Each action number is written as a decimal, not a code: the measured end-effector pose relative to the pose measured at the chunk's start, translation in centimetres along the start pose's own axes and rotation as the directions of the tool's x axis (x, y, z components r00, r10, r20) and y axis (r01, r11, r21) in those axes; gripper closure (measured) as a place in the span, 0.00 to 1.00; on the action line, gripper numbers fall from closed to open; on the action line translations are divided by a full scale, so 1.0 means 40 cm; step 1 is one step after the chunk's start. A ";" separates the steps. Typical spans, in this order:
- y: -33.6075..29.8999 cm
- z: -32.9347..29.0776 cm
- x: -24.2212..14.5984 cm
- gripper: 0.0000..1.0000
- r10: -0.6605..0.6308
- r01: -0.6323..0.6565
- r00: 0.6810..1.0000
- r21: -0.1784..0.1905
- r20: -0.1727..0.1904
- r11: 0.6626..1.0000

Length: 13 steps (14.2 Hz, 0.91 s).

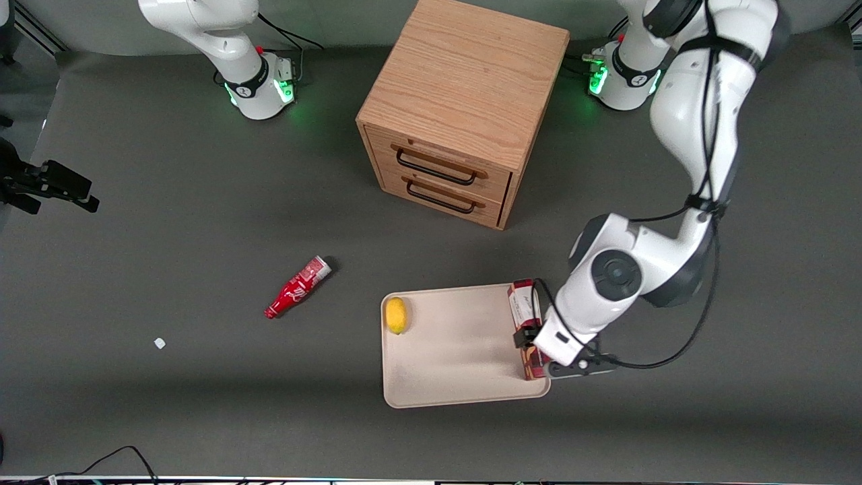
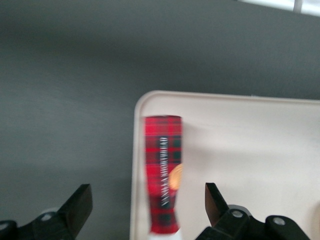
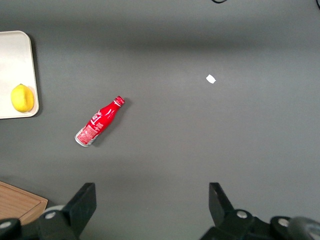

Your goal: Place red cookie box on tray

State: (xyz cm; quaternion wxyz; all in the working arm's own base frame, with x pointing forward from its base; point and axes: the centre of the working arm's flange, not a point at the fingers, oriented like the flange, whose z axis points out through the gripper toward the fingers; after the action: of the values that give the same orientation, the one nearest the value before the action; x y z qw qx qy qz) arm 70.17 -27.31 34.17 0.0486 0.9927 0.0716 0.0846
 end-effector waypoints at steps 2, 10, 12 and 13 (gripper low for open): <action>-0.045 -0.126 -0.006 0.00 -0.006 0.006 1.000 -0.005 -0.019 1.000; -0.553 -0.579 -0.069 0.00 0.015 -0.022 0.991 0.051 0.130 0.998; -0.615 -0.636 -0.090 0.00 -0.007 -0.004 0.989 0.074 0.150 0.997; -0.629 -0.666 -0.104 0.00 -0.005 -0.008 0.988 0.084 0.157 0.996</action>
State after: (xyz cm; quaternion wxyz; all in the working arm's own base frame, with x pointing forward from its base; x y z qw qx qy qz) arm 58.09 -0.90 56.91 0.0122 0.9974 0.0705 0.0030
